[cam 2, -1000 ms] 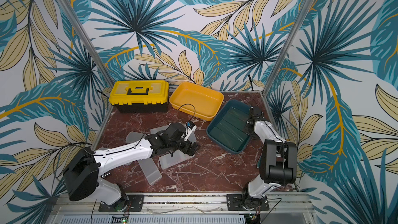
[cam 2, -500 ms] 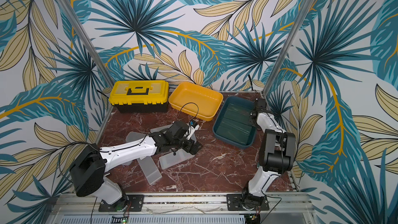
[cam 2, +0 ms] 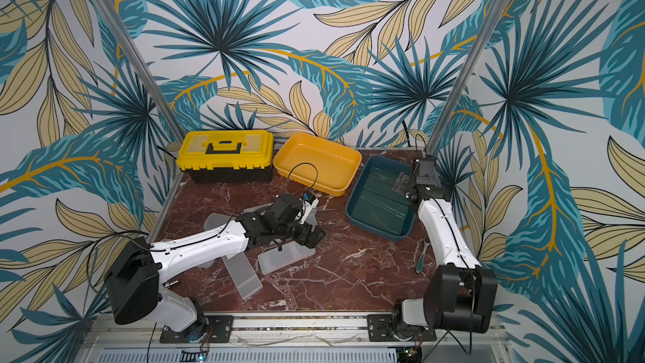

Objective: Place the pencil cases by color into the storage box
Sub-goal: Move the storage box to the corner of the board.

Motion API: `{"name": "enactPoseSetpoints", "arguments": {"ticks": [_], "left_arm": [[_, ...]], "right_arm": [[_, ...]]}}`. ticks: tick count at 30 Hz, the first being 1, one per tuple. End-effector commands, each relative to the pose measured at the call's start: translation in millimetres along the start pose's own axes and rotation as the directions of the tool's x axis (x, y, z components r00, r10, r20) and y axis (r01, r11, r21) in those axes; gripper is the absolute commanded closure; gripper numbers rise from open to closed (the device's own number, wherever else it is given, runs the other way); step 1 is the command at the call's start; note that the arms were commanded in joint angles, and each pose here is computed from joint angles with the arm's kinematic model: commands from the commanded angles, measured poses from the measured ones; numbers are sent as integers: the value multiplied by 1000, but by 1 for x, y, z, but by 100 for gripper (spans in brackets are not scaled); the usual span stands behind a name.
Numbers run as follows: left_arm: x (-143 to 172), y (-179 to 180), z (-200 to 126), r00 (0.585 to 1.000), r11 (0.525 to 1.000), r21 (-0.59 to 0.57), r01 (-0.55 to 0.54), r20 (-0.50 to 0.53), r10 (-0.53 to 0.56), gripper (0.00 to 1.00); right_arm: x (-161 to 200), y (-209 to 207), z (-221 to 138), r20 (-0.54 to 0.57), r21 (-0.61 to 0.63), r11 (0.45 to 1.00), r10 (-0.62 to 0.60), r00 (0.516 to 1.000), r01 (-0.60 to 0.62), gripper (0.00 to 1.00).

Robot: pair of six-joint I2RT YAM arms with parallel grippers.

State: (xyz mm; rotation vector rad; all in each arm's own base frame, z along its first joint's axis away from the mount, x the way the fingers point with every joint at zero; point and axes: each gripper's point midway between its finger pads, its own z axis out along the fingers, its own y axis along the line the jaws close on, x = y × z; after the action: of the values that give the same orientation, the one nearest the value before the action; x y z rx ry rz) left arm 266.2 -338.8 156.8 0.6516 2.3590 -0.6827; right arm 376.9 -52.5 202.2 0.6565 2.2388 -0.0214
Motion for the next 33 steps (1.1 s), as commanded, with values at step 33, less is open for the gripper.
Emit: {"name": "enactPoseSetpoints", "arguments": {"ticks": [33], "left_arm": [[8,11,-15,1000,999,-36,9,18,-9,3]], "right_arm": [[102,-40,17,-23,-3,971,240,970,-240,22]]}}
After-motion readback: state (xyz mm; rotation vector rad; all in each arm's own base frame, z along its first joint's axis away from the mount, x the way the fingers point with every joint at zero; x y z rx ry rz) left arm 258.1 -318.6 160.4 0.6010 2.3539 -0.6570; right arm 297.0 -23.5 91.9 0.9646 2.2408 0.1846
